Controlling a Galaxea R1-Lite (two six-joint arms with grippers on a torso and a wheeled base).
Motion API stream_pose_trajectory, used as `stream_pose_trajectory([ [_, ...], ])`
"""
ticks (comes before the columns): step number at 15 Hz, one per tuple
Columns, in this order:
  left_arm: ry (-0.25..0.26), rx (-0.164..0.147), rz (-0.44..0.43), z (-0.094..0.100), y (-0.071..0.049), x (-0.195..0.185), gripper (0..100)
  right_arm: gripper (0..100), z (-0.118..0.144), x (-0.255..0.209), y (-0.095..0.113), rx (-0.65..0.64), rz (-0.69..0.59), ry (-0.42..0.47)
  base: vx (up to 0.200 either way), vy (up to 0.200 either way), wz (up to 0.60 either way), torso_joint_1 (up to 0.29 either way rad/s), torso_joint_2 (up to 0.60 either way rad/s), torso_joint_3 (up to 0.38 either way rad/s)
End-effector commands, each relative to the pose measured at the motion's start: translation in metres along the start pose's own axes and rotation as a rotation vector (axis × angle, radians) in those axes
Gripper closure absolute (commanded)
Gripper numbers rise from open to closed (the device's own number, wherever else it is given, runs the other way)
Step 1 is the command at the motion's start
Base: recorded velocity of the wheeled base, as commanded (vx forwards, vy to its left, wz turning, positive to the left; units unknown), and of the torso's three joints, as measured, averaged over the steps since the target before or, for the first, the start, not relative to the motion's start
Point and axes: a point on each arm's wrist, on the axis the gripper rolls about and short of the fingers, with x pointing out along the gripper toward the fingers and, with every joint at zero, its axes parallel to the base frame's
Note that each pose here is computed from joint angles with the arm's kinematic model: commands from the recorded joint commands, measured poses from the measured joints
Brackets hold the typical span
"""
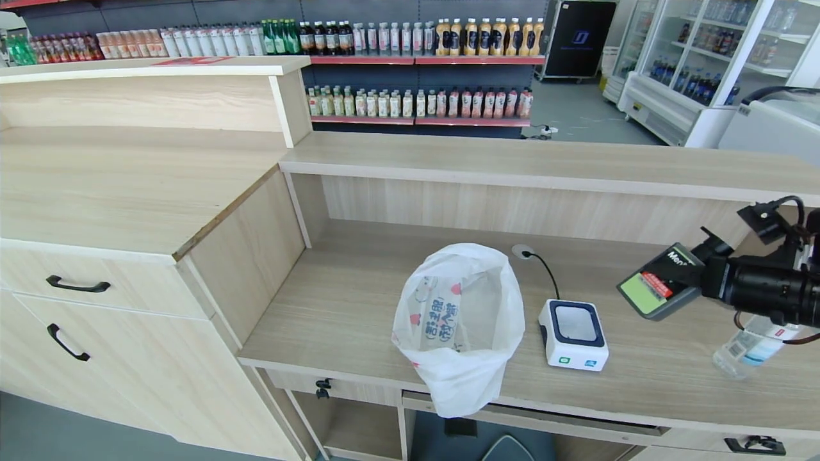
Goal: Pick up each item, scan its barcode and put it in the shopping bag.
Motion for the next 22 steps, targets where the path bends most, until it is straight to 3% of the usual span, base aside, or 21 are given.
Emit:
stream_pose_trajectory([
  [1, -0.001, 0.000, 0.001, 0.000, 0.000, 0.000, 0, 100, -0.015, 0.021, -0.023, 0.026, -0.009, 0.070, 0.000, 0.000, 0.00, 0.000, 0.00, 0.000],
  [5, -0.001, 0.000, 0.002, 0.000, 0.000, 0.000, 0, 100, -0.027, 0.034, -0.038, -0.057, -0.049, 0.115, 0.000, 0.000, 0.00, 0.000, 0.00, 0.000],
  [22, -0.001, 0.000, 0.002, 0.000, 0.000, 0.000, 0, 100, -0.030, 0.069, -0.037, -0.077, 0.033, 0.157, 0.000, 0.000, 0.00, 0.000, 0.00, 0.000],
])
